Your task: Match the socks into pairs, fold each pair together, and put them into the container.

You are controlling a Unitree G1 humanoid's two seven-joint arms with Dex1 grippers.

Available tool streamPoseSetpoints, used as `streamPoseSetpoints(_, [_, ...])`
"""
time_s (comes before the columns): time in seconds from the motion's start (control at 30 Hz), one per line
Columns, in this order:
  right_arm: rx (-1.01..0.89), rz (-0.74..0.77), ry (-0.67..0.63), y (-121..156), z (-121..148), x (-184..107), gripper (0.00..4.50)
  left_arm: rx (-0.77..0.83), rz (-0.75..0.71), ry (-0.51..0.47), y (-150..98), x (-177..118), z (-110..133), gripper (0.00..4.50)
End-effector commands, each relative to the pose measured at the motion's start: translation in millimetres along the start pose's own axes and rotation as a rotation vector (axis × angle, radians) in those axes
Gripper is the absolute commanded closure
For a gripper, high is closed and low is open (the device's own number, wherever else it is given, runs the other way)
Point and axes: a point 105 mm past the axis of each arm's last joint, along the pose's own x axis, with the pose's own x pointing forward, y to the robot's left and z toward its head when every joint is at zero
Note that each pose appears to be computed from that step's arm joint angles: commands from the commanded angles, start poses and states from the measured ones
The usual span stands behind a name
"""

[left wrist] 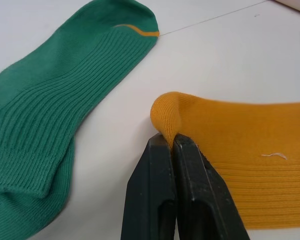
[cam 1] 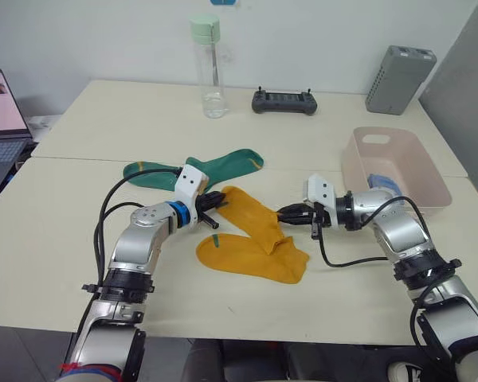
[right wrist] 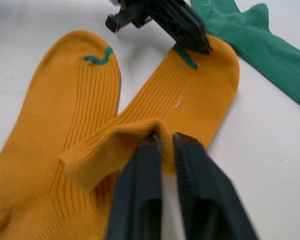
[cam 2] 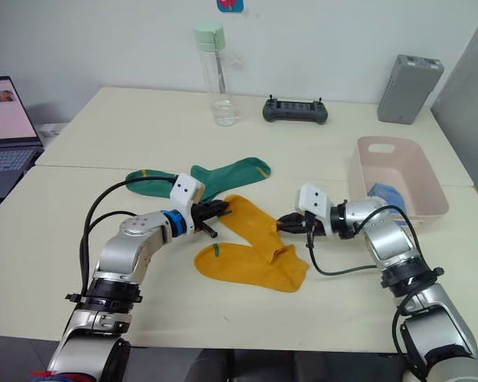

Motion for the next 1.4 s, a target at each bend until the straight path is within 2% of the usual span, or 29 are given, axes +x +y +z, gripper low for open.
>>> streamPoseSetpoints(0.03, [-0.063, -0.072, 0.022, -15, 4, -21, 2.72, 0.016, 0.018, -0.057, -2, -3, 16, 4.50])
streamPoseSetpoints(0.17, [0.011, -0.170, 0.004, -18, 3, -45, 1.32, 0.018, 0.052, -0.063, 2, -9, 16, 4.50])
streamPoseSetpoints(0.27, [0.186, -0.198, -0.037, 3, 1, -54, 0.23, 0.033, 0.089, -0.077, 9, -16, 16, 4.50])
streamPoseSetpoints(0.3, [0.252, -0.181, -0.042, 15, -1, -54, 0.06, 0.039, 0.089, -0.077, 9, -17, 16, 4.50])
streamPoseSetpoints(0.47, [0.560, -0.229, -0.040, 43, -10, -44, 0.06, 0.038, 0.078, -0.075, 7, -20, 15, 4.50])
streamPoseSetpoints(0.6, [0.773, -0.334, -0.078, 38, -13, -33, 0.06, 0.060, 0.032, -0.077, -3, -16, 17, 4.50])
streamPoseSetpoints(0.83, [0.843, -0.379, -0.108, 28, -10, -5, 0.06, 0.088, 0.014, -0.059, -8, -13, 14, 4.50])
streamPoseSetpoints(0.93, [0.849, -0.381, -0.135, 26, -4, 0, 0.66, 0.088, 0.014, -0.063, -9, -13, 15, 4.50])
streamPoseSetpoints(1.17, [0.854, -0.375, -0.144, 25, -3, -1, 3.17, 0.084, 0.034, -0.068, -8, -18, 15, 4.50])
streamPoseSetpoints(1.23, [0.857, -0.391, -0.146, 20, -4, -5, 4.00, 0.061, 0.044, -0.080, -9, -21, 16, 4.50])
streamPoseSetpoints(1.27, [0.846, -0.404, -0.139, 15, -6, -7, 4.29, 0.043, 0.048, -0.089, -10, -22, 17, 4.50])
streamPoseSetpoints(1.3, [0.832, -0.421, -0.130, 10, -8, -10, 4.47, 0.028, 0.051, -0.096, -11, -24, 18, 4.50])
streamPoseSetpoints(1.4, [0.750, -0.461, -0.077, -11, -15, -15, 4.47, -0.036, 0.066, -0.115, -17, -24, 14, 4.50])
